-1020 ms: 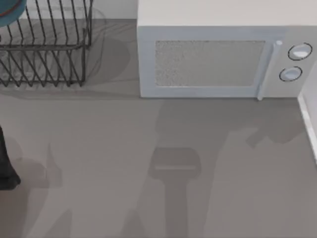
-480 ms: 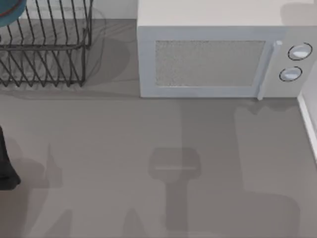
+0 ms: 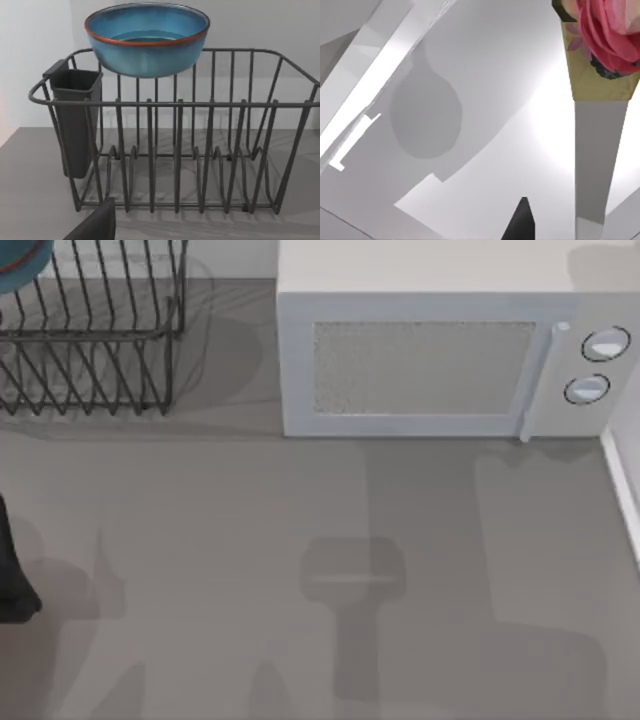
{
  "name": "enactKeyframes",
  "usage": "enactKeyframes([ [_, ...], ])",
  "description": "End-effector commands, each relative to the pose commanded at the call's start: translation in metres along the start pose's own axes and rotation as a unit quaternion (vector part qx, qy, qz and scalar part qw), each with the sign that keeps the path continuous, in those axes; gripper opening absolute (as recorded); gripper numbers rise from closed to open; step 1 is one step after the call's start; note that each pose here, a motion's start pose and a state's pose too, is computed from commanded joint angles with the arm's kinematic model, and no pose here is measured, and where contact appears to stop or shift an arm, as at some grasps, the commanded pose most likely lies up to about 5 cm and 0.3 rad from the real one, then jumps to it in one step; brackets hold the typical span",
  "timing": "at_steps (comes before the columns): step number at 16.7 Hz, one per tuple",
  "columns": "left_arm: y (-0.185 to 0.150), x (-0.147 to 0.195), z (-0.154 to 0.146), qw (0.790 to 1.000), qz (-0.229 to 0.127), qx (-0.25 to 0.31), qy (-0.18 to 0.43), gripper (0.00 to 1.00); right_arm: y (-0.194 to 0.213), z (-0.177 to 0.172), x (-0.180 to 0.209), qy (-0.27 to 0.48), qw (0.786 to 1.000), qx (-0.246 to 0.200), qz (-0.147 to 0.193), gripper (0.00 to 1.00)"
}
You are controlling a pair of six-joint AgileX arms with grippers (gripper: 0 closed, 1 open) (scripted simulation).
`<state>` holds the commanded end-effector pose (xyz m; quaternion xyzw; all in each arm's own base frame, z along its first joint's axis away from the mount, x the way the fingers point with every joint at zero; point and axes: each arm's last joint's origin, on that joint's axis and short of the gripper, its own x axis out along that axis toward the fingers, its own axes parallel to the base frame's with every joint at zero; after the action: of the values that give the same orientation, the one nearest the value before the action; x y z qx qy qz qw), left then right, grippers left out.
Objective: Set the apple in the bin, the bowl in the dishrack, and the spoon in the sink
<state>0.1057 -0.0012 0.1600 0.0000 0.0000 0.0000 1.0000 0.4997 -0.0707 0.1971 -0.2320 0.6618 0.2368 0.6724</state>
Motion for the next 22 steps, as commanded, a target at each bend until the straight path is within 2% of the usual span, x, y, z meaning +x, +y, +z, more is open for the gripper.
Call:
enactKeyframes([
  [8,0.0,0.0,0.0,1.0,0.0,0.0,0.0,1.0,0.001,0.002,0.039,0.008,1.0,-0.003,0.008,0.0],
  [15,0.0,0.0,0.0,1.0,0.0,0.0,0.0,1.0,0.001,0.002,0.043,0.002,1.0,-0.003,0.002,0.0],
  [22,0.0,0.0,0.0,1.0,0.0,0.0,0.0,1.0,0.001,0.002,0.043,0.002,1.0,-0.003,0.002,0.53],
])
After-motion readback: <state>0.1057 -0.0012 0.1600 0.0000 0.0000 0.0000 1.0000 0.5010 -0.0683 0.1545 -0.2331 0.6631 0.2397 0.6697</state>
